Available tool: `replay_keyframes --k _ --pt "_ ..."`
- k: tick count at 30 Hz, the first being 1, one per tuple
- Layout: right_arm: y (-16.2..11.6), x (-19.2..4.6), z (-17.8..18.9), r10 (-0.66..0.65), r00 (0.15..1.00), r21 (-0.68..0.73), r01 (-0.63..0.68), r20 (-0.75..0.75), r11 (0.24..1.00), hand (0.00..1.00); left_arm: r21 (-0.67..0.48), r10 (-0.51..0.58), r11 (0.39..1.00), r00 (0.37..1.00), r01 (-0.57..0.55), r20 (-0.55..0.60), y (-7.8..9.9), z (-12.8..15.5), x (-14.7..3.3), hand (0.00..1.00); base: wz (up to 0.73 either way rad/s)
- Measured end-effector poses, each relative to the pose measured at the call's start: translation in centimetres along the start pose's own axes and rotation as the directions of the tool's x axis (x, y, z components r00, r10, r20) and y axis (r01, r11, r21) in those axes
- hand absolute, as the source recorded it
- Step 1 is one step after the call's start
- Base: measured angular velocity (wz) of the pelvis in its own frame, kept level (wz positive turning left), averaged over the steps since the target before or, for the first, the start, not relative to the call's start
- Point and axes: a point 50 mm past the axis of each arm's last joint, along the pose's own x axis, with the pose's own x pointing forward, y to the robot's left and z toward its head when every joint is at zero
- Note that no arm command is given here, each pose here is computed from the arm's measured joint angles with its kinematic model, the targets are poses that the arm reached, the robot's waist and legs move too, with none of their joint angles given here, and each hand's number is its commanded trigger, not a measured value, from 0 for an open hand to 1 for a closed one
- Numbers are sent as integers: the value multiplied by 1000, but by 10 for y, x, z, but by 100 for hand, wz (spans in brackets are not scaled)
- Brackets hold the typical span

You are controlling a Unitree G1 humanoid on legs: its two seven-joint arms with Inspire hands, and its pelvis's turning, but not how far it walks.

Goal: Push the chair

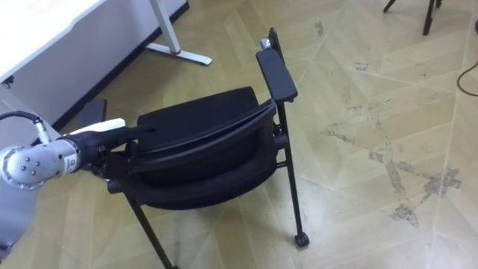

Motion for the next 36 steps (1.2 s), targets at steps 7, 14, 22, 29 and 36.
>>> replay_keyframes --k 7,14,22,29,36 --pt "-1 0 -5 -2 1000 -32 1 -31 999 0 10 -45 999 999 46 -12 6 2 -1 0 1" --pt "0 0 -3 3 1000 -40 -4 -27 999 0 22 -61 998 998 62 -11 13 3 -4 0 0" --pt "1 0 0 25 999 -69 -26 -25 997 0 15 -108 994 994 108 7 14 4 -4 0 0" --pt "5 0 8 39 999 -80 -39 -1 996 0 19 -116 993 993 116 10 14 4 -4 0 0" --pt "5 0 14 45 999 -80 -43 21 996 0 40 -122 992 992 122 16 15 8 -8 0 0"
